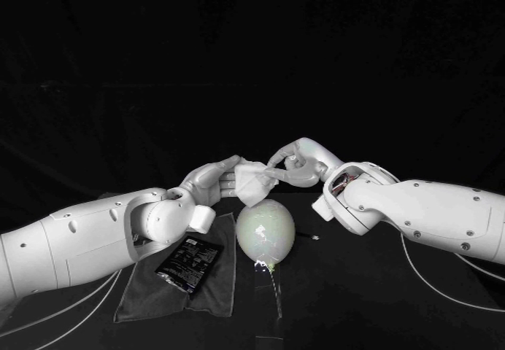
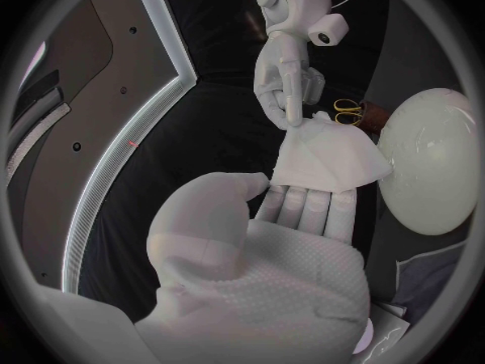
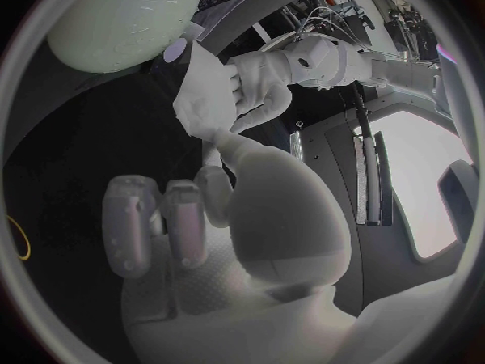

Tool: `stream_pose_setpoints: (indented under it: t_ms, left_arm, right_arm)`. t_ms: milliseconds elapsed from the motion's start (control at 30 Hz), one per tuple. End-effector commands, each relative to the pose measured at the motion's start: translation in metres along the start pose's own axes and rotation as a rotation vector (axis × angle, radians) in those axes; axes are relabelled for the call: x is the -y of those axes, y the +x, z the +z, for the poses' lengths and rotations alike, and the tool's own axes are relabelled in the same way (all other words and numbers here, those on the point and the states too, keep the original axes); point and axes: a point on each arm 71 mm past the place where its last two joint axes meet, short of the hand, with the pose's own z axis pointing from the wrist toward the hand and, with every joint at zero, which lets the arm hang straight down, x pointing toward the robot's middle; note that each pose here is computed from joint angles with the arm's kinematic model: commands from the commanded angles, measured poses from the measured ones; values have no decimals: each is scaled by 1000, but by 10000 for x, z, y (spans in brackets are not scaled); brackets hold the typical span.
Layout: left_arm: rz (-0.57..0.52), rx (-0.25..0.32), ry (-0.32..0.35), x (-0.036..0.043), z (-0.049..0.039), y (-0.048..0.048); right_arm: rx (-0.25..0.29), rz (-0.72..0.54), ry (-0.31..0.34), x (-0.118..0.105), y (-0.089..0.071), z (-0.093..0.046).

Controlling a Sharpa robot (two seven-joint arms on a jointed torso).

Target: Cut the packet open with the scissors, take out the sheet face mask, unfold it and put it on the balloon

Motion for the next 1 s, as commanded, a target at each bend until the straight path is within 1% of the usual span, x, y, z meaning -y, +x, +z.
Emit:
stream_pose_setpoints:
  t_ms: [33,467,1000]
  left_arm:
    - [-36,-16,0,11,3,22]
    - [-46,-39,-18,-4,-4,60]
    - [-43,-24,-15,1,-7,39]
  right_arm:
    - [8,-14,-6,-12,3,2]
    - [40,-22,1,-24,11,47]
    - [36,-17,6,-18,6,33]
